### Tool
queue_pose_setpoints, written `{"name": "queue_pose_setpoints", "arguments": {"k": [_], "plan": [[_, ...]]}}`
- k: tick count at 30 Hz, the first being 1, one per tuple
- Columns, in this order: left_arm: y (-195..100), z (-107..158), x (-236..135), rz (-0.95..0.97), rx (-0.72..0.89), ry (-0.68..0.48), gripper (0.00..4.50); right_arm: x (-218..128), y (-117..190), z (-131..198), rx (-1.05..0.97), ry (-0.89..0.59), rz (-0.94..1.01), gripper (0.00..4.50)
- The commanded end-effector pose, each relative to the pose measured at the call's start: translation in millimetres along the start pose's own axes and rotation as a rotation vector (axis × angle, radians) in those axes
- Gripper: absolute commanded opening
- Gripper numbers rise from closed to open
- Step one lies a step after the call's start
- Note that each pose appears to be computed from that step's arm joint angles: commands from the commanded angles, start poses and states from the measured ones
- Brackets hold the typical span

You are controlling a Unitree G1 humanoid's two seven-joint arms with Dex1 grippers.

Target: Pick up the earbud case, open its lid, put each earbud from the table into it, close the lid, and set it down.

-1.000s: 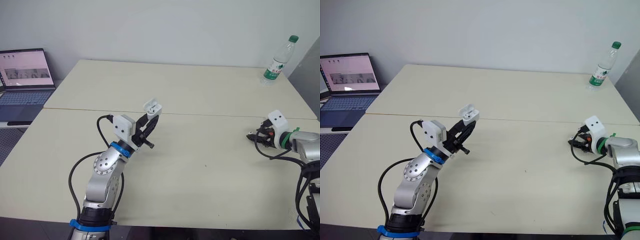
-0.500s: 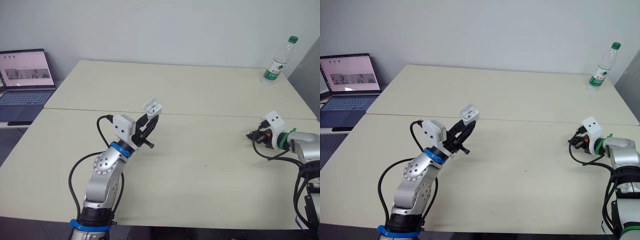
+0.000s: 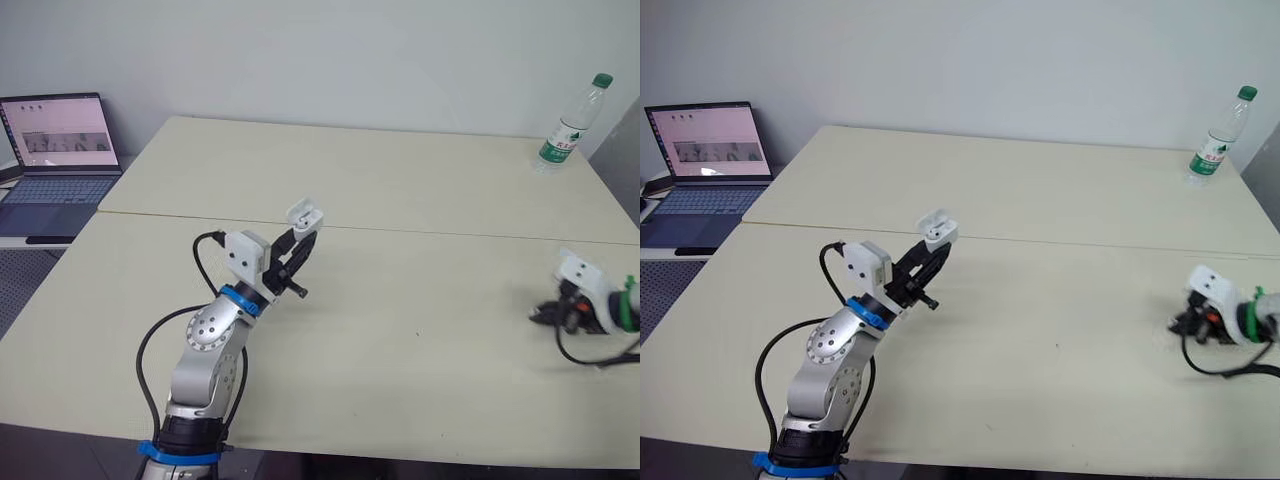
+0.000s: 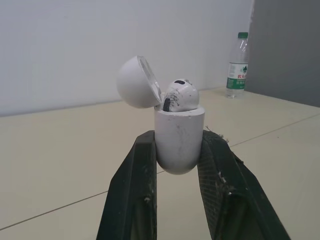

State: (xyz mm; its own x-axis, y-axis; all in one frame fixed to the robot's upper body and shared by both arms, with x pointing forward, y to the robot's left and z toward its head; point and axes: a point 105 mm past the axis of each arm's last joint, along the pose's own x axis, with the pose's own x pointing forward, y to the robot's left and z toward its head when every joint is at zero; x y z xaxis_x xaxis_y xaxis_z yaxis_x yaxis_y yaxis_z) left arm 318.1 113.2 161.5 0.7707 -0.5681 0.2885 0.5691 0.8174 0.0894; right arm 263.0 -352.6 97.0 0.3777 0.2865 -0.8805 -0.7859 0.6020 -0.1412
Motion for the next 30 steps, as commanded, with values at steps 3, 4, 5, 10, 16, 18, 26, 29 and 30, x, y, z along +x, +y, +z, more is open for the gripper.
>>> {"name": "queue_pose_setpoints", "arguments": {"k": [3,4,5,10,16,18,26,29,30], "plan": [[-7.8,11.4,3.1,-0.004,0.006,-0.061,0.74,-18.5,-0.4,-19.7,-0.094,0.118,-0.018,0.37],[-8.6,11.0,3.9,-0.004,0.003,-0.062,0.74,-16.8,-0.9,-22.1,-0.094,0.123,-0.028,0.37],[-9.3,10.7,4.6,-0.005,0.001,-0.064,0.74,-14.3,-1.0,-23.6,-0.093,0.123,-0.034,0.37],[-10.0,10.8,6.5,-0.007,-0.002,-0.066,0.74,-5.0,0.0,-26.8,-0.089,0.115,-0.045,0.37],[-9.7,10.2,3.8,-0.007,-0.003,-0.062,0.74,-9.6,-2.6,-34.4,-0.112,0.146,-0.055,1.68],[-10.6,9.5,3.0,-0.007,-0.006,-0.06,0.74,-11.4,-2.3,-37.0,-0.116,0.154,-0.048,1.68],[-10.5,8.7,3.0,-0.007,-0.009,-0.059,0.74,-11.0,-0.7,-40.7,-0.116,0.169,-0.032,1.68],[-9.7,8.7,1.9,-0.005,-0.006,-0.058,0.74,-11.9,-3.0,-44.0,-0.132,0.188,-0.036,1.68],[-9.6,8.8,1.5,-0.005,-0.005,-0.057,0.74,-12.0,-3.7,-45.1,-0.14,0.194,-0.036,1.68]]}}
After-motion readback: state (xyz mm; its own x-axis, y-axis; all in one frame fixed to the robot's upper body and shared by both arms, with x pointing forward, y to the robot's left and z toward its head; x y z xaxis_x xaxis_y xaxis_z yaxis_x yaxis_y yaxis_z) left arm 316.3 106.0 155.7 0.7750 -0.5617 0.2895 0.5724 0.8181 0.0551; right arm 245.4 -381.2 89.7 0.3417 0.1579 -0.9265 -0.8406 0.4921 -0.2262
